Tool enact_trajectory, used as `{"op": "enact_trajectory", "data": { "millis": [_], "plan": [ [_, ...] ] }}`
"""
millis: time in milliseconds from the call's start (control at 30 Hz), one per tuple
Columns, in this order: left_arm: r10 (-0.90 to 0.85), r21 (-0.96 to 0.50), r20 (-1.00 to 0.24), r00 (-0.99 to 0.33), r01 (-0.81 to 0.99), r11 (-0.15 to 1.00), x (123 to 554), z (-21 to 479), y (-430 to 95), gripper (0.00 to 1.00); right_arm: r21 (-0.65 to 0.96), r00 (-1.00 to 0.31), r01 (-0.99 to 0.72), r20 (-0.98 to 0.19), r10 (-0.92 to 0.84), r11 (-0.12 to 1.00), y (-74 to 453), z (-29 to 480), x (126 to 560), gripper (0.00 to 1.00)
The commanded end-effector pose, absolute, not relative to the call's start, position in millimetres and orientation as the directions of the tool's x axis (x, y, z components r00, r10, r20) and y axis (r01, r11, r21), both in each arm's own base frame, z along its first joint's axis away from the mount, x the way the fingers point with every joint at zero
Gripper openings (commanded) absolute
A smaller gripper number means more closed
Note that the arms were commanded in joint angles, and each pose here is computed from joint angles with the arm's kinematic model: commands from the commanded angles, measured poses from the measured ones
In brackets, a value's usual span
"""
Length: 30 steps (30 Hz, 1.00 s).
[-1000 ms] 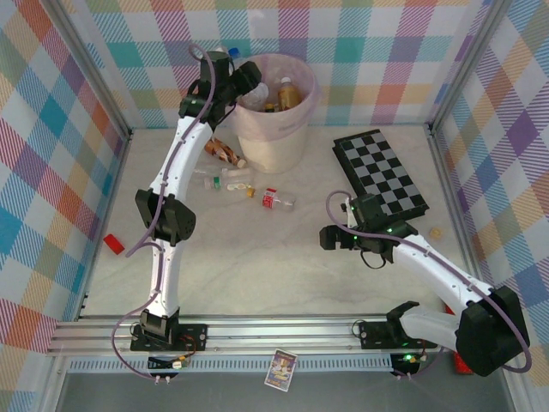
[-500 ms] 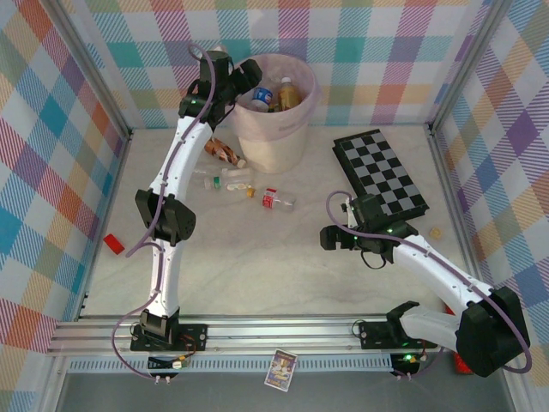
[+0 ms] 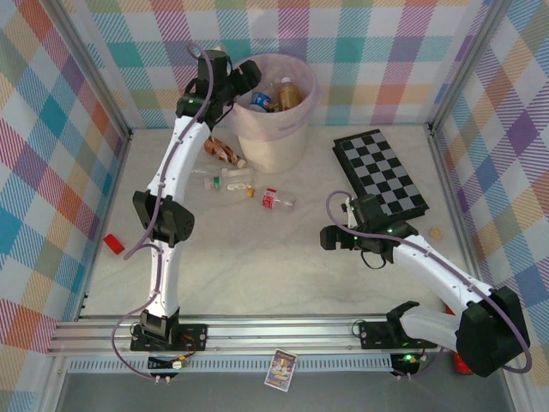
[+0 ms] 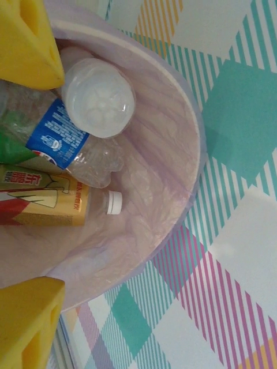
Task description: Put the plastic bottles in the bin
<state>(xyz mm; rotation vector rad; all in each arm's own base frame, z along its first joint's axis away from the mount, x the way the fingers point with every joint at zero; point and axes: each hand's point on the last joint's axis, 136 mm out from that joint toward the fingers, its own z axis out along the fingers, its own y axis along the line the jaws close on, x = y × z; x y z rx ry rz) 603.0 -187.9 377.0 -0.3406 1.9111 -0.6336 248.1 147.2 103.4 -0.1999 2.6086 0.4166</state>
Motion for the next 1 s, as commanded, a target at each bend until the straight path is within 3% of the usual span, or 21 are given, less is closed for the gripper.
{"op": "enact_trajectory", "data": {
  "millis": [0,267,533,967],
  "plan": [
    [-0.497,-0.550,-0.804,-0.325,0.090,0.830,567,441,-164,0.85,0.267,-0.867,-0.223,-0.494,-0.066,0.937,151,110,248,0.99],
    [-0.547,-0.551,-0.782,-0.299,-0.078,0.831,531,424,-80,0.88,0.266,-0.866,-0.228,-0.496,-0.070,0.937,151,110,248,0.99],
    [-0.683,-0.634,-0.659,-0.316,-0.255,0.730,503,333,-13,0.88,0.272,-0.871,-0.227,-0.486,-0.070,0.935,153,108,248,0.99],
    [-0.881,-0.759,-0.332,-0.338,-0.459,0.462,494,178,0,0.84,0.261,-0.875,-0.214,-0.479,-0.066,0.941,149,107,245,0.99]
  ]
}}
